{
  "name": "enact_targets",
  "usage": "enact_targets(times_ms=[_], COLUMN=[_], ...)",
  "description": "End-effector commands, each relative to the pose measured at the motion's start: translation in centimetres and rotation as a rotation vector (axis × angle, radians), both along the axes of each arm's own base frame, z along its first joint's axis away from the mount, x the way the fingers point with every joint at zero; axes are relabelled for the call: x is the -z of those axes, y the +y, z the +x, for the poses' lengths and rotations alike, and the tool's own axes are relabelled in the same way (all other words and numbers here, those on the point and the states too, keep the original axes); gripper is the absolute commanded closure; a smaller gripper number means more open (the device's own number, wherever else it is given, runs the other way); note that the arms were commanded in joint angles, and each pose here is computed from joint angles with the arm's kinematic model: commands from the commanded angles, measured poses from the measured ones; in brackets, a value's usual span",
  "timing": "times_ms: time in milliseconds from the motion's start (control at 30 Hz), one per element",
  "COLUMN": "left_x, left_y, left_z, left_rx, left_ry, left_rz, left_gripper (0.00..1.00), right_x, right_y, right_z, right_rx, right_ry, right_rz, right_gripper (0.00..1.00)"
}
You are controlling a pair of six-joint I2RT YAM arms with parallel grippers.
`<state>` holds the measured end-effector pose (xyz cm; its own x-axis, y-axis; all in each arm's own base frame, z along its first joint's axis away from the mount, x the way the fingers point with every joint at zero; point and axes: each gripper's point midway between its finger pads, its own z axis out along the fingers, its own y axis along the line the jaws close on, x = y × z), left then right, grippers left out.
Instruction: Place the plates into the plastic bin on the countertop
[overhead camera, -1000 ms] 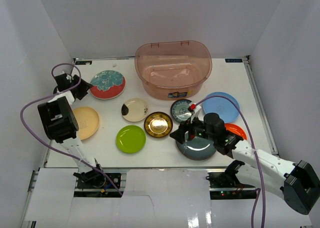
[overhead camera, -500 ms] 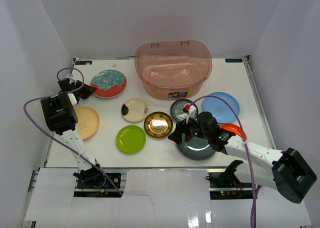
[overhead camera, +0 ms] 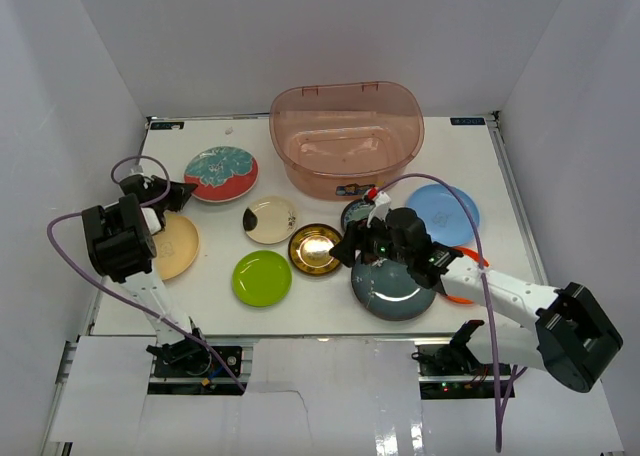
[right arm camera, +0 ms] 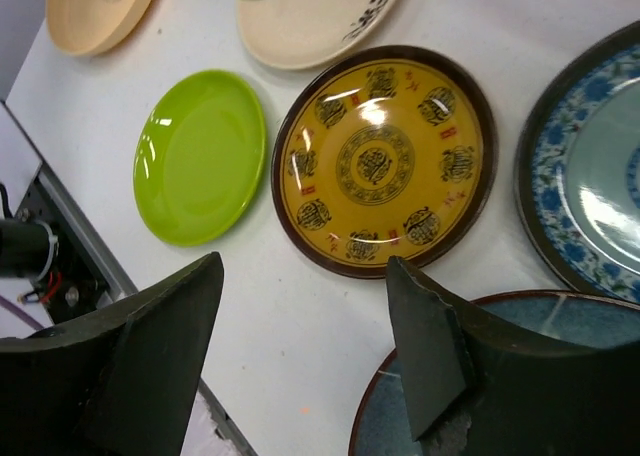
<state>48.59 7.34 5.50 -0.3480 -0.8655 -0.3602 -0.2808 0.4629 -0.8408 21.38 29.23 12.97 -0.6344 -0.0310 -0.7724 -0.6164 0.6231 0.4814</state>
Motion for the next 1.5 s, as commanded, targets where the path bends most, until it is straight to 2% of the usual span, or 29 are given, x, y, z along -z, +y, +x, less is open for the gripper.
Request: enact_targets(times_ms=[0, 33, 67, 100, 133, 200, 233, 333, 533, 633, 667, 800, 833, 867, 933, 967, 1133, 1167, 1200, 1300, 1467], left_x=[-12.5, -13.2, -15.3, -15.3, -16.0, -18.3, -19.0, -22.6, -29.7, -30.6, -31.7, -32.1, -30.5, -31.8, -31.6, -31.4, -30.3, -26.1, -28.1, -25.6, -20.6], left_y=[-2.5, -2.7, -3.1, -3.3, -3.5, -4.2, -4.2, -4.7, -8.1, -12.9, -15.8, -22.5, -24.5, -25.3, -27.2, -28.2, -33.5, -34.6, -35.6, -37.4, -38.5], left_z=[-0.2, -0.7, -1.3, -2.0, -2.4, -3.9, -4.3, -6.2, -9.0, -8.8, -8.8, -6.8, -5.6, -4.7, -3.0, -0.9, 5.2, 7.1, 7.7, 10.7, 12.0], left_rx=[0.057, 0.054, 0.055, 0.046, 0.044, 0.046, 0.038, 0.017, 0.062, 0.156, 0.214, 0.334, 0.373, 0.375, 0.379, 0.382, 0.432, 0.458, 0.469, 0.489, 0.511], left_ry=[-0.333, -0.344, -0.382, -0.369, -0.380, -0.415, -0.429, -0.489, -0.630, -0.632, -0.646, -0.627, -0.589, -0.605, -0.594, -0.584, -0.551, -0.459, -0.489, -0.451, -0.359], left_rz=[-0.108, -0.116, -0.108, -0.115, -0.111, -0.110, -0.104, -0.059, 0.043, 0.082, 0.075, 0.085, 0.089, 0.097, 0.106, 0.116, 0.181, 0.215, 0.227, 0.290, 0.323], left_gripper=[1.00, 1.00, 1.00, 1.00, 1.00, 1.00, 1.00, 1.00, 1.00, 1.00, 1.00, 1.00, 1.00, 1.00, 1.00, 1.00, 1.00, 1.00, 1.00, 1.00, 1.00], right_x=[-2.2, -2.3, -2.6, -2.4, -1.8, -1.1, -1.2, -0.5, 1.1, 1.6, 1.4, -0.1, -0.6, -0.7, -0.7, -0.6, 0.0, 0.4, 0.5, 0.7, 1.0], right_y=[-2.2, -2.8, -4.3, -5.1, -6.0, -8.0, -9.3, -12.0, -15.3, -15.1, -14.9, -14.4, -14.2, -14.1, -14.0, -13.4, -12.2, -12.1, -12.0, -12.2, -12.4], right_z=[2.7, 2.8, 3.3, 3.4, 3.1, 2.7, 2.6, 1.4, -0.5, -1.1, -1.1, -0.5, -0.4, -0.5, -0.5, -1.0, -2.0, -2.2, -2.3, -2.3, -2.2], right_rx=[0.167, 0.187, 0.230, 0.256, 0.277, 0.336, 0.379, 0.470, 0.556, 0.541, 0.532, 0.507, 0.492, 0.476, 0.464, 0.421, 0.335, 0.327, 0.317, 0.316, 0.296], right_ry=[-0.050, -0.050, -0.058, -0.048, -0.024, 0.005, 0.008, 0.046, 0.100, 0.116, 0.116, 0.073, 0.065, 0.054, 0.048, 0.058, 0.070, 0.076, 0.078, 0.062, 0.038], right_rz=[-0.013, -0.010, -0.004, -0.006, -0.022, -0.011, -0.007, -0.019, -0.078, -0.058, -0.045, -0.024, -0.023, -0.030, -0.040, -0.032, 0.009, 0.011, 0.013, -0.002, -0.035], right_gripper=[0.29, 0.39, 0.43, 0.47, 0.57, 0.66, 0.75, 0.83, 0.78, 0.74, 0.73, 0.70, 0.70, 0.69, 0.67, 0.66, 0.64, 0.63, 0.61, 0.57, 0.49])
